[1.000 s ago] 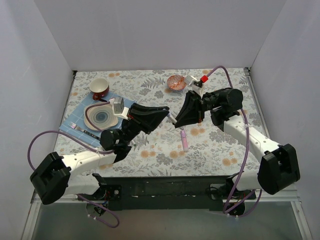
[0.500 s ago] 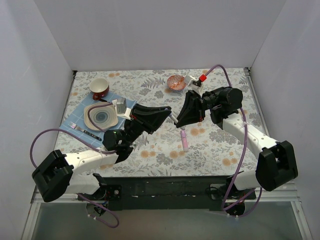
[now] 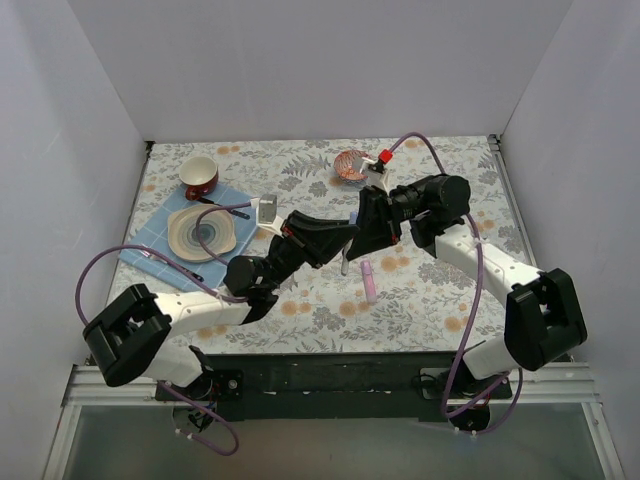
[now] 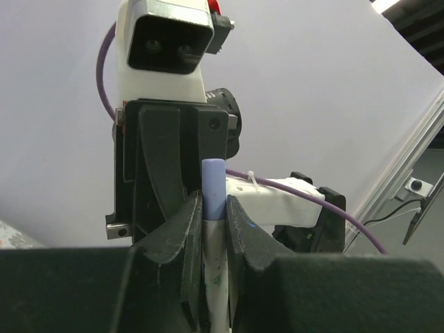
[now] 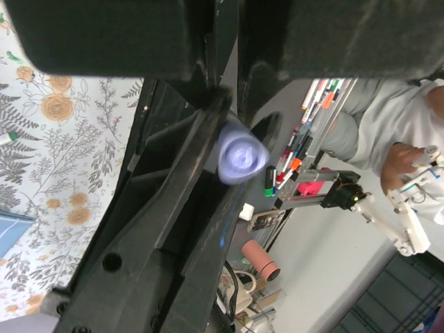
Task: Insert the pens into the pen caps
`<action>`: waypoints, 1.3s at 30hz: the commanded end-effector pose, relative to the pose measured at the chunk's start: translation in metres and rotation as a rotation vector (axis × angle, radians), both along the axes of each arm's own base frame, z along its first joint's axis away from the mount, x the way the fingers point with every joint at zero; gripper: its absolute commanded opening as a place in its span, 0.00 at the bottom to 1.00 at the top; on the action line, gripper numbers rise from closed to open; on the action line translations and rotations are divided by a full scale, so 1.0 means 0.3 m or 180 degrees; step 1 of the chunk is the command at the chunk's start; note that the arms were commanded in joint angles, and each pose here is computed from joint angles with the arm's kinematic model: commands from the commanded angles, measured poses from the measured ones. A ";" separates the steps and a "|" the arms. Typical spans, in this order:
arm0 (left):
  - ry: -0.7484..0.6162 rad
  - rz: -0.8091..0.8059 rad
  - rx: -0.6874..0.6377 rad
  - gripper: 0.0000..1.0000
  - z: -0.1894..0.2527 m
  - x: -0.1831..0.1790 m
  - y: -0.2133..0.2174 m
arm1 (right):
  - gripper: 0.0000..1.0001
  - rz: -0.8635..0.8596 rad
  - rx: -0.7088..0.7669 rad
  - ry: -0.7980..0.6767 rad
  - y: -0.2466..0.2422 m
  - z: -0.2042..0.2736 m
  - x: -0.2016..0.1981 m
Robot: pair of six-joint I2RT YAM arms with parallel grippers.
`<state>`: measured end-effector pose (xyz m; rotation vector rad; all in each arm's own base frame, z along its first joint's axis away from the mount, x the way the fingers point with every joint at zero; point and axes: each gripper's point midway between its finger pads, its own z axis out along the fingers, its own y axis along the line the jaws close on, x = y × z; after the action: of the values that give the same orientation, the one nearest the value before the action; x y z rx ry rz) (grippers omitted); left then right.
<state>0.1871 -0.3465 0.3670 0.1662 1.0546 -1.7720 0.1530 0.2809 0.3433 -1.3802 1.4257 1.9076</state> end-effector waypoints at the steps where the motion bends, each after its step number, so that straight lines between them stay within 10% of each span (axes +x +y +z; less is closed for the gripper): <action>1: -0.0356 -0.2290 0.1178 0.00 -0.436 -0.527 -0.072 | 0.01 -0.1269 0.2309 -0.0183 -0.019 0.587 0.133; 9: -0.0601 -0.1949 0.1202 0.01 -0.267 -0.477 -0.067 | 0.01 -0.1451 0.2062 -0.0377 -0.021 0.480 0.100; 13: -0.0748 -0.1367 0.1419 0.24 -0.193 -0.393 -0.078 | 0.01 -0.1495 0.1967 -0.0435 -0.027 0.432 0.083; 18: -0.0971 -0.1027 0.1395 0.00 -0.089 -0.332 -0.067 | 0.01 -0.1491 0.1837 -0.0296 -0.019 0.351 0.080; 28: -0.0937 -0.0900 0.1474 0.00 -0.092 -0.266 -0.069 | 0.02 -0.1566 0.1609 -0.0077 -0.013 0.233 0.092; 39: -0.0148 -0.0034 0.1537 0.00 -0.152 -0.011 0.069 | 0.69 -0.1696 0.1013 0.0251 -0.019 -0.015 0.067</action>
<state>0.1686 -0.3361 0.3654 0.5560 1.2142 -1.5169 0.1610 0.2803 0.3418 -0.8451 1.2641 1.8065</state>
